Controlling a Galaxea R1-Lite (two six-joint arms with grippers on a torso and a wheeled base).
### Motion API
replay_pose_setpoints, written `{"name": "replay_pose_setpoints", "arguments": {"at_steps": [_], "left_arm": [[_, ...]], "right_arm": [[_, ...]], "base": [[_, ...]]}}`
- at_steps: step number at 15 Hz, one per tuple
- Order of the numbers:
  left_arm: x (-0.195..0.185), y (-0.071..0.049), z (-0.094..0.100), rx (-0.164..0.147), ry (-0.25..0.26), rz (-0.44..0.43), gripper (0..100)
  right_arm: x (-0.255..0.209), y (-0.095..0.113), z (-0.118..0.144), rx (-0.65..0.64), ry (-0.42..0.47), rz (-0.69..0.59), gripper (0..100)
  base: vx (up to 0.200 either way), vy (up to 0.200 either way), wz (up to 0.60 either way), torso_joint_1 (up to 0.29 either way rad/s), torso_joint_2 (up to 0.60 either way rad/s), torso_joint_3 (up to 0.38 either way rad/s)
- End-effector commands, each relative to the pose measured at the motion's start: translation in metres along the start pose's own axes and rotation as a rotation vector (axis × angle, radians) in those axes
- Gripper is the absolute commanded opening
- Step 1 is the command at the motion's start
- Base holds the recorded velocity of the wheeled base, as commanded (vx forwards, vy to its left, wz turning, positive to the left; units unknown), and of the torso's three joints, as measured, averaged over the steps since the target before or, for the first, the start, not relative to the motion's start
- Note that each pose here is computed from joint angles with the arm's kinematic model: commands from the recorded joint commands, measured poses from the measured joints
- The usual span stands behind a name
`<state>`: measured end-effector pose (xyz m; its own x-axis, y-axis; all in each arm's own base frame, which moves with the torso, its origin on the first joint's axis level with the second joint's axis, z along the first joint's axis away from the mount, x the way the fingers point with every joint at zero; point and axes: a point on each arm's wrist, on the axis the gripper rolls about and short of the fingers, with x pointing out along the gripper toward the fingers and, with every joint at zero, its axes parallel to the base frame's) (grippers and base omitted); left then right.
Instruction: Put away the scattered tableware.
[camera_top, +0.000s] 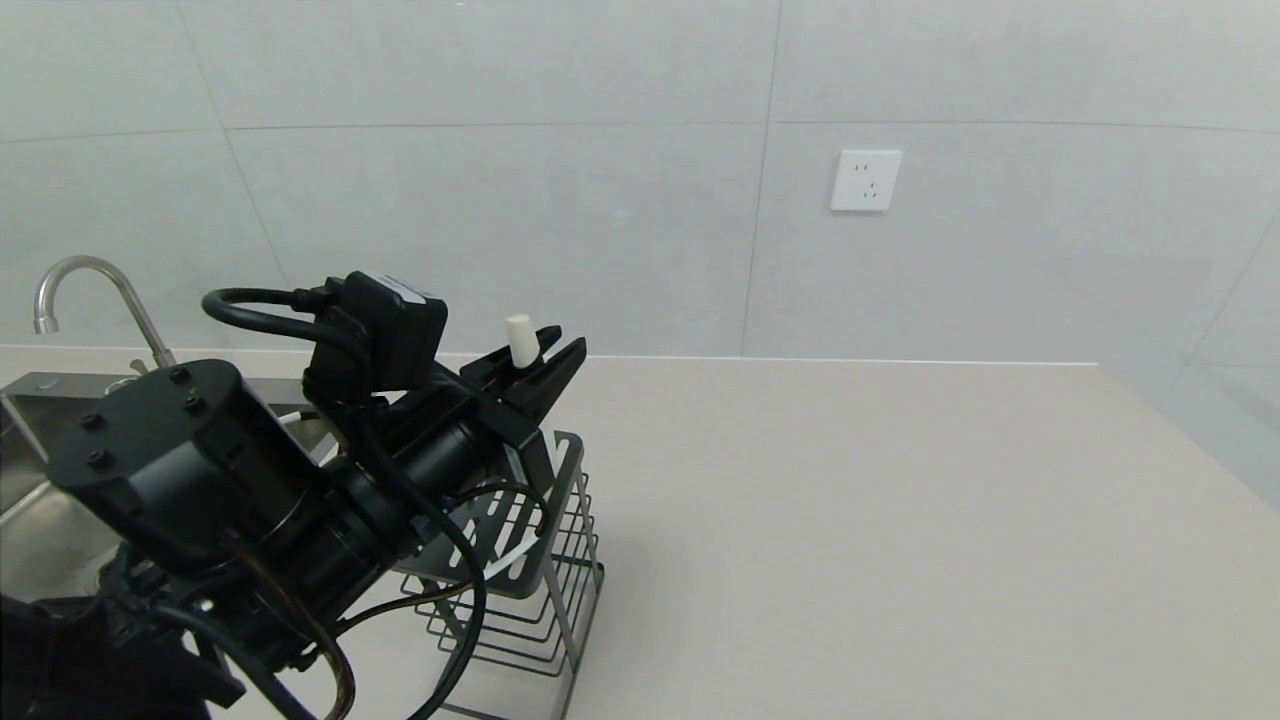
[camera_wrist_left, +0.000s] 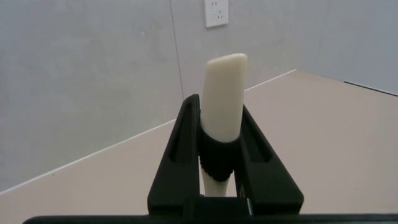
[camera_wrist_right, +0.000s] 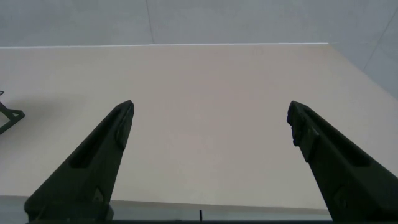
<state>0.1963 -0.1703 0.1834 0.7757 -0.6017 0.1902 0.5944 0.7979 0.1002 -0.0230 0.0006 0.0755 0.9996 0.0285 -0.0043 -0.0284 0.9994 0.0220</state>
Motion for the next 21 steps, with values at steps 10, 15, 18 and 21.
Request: {"name": "replay_pose_setpoints", "arguments": {"at_steps": [10,15,18,21], "left_arm": [[-0.010,0.029,0.024,0.041,-0.109,-0.108,100],[-0.044,0.060,0.055,0.106,-0.249,-0.300,100],[-0.102,0.059,0.089,0.134,-0.395,-0.174,100],[-0.185,0.044,0.092,0.255,-0.464,0.021,100]], "right_arm": [[0.000,0.000,0.000,0.001,0.000,0.001,100],[0.000,0.000,0.000,0.001,0.000,0.001,100],[0.000,0.000,0.000,0.001,0.000,0.001,100],[0.000,0.000,0.000,0.000,0.000,0.001,100]], "base": [[0.000,0.000,0.00,0.000,0.00,0.000],[0.000,0.000,0.00,0.000,0.00,0.000],[0.000,0.000,0.00,0.000,0.00,0.000],[0.000,0.000,0.00,0.000,0.00,0.000]]}}
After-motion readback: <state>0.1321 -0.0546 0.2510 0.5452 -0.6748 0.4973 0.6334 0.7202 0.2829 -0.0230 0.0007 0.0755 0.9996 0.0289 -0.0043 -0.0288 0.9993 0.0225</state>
